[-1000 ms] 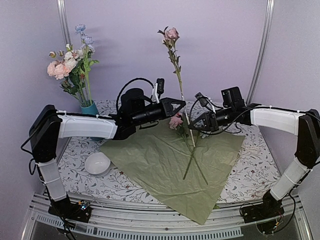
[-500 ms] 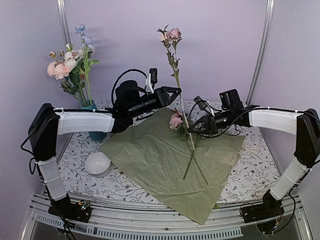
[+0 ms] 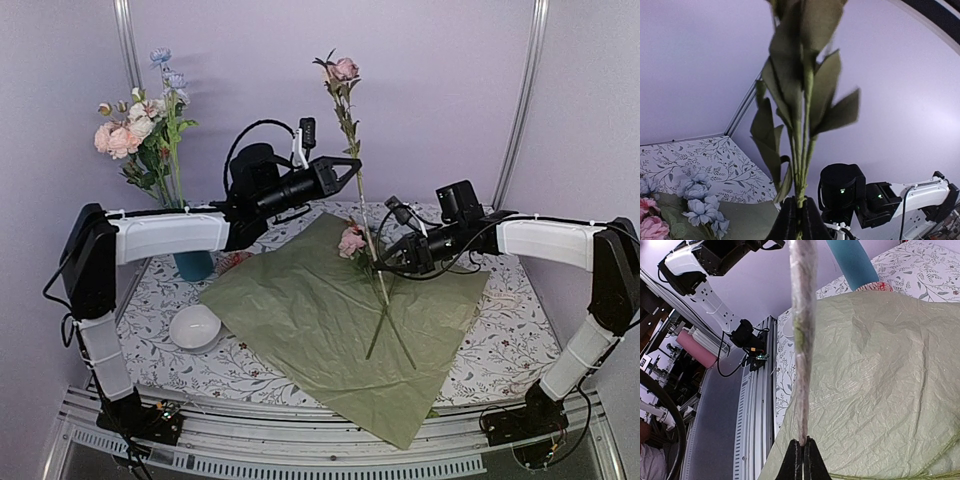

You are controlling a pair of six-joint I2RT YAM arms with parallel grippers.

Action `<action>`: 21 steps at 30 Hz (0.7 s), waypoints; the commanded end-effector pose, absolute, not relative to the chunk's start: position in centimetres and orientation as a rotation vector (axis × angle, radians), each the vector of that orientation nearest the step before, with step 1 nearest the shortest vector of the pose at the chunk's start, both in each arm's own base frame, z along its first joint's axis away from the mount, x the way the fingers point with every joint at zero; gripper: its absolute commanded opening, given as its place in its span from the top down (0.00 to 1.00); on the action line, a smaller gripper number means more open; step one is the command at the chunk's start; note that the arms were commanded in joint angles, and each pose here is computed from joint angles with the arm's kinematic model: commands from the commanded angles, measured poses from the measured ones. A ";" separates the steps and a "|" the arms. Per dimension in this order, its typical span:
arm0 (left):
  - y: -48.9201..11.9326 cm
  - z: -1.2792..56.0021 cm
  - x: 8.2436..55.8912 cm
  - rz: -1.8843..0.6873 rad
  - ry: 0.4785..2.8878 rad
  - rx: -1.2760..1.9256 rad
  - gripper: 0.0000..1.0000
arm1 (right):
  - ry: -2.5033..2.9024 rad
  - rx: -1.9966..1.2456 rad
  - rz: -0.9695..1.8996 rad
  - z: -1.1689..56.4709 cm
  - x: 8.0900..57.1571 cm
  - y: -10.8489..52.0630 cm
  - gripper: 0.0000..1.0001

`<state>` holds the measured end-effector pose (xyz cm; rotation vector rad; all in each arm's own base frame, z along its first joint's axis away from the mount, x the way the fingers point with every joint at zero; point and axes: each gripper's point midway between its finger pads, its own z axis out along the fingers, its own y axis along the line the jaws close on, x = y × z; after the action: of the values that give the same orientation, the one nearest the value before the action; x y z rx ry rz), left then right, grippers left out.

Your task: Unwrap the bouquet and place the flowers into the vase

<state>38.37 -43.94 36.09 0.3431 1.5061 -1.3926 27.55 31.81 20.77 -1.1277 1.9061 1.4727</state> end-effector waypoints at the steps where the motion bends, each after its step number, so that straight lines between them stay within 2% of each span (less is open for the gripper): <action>1: -44.2 35.8 38.6 -1.393 1.515 0.368 0.98 | 1.908 -1.149 1.443 20.4 27.4 31.8 1.00; 3: -43.9 35.7 38.6 -1.389 1.518 0.365 1.00 | 1.900 -1.157 1.437 20.6 27.3 31.8 1.00; 5: -43.7 35.8 38.5 -1.389 1.519 0.362 1.00 | 1.901 -1.162 1.416 20.7 27.3 31.6 0.84; 7: -43.2 36.3 38.2 -1.387 1.510 0.361 1.00 | 1.910 -1.162 1.376 20.8 27.4 31.2 0.63; 10: -42.1 36.5 37.9 -1.364 1.520 0.369 1.00 | 1.899 -1.132 1.283 21.4 28.2 29.7 0.48; 13: -40.7 36.6 37.3 -1.304 1.542 0.393 1.00 | 1.890 -1.069 1.207 21.6 29.5 27.2 0.43; 21: -34.1 35.9 36.2 -0.996 1.647 0.412 1.00 | 1.941 -0.887 1.103 18.3 32.6 21.0 0.41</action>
<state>36.46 -38.25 35.88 0.4001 1.6096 -1.1929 31.75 22.78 19.67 -0.9259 1.9338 1.1555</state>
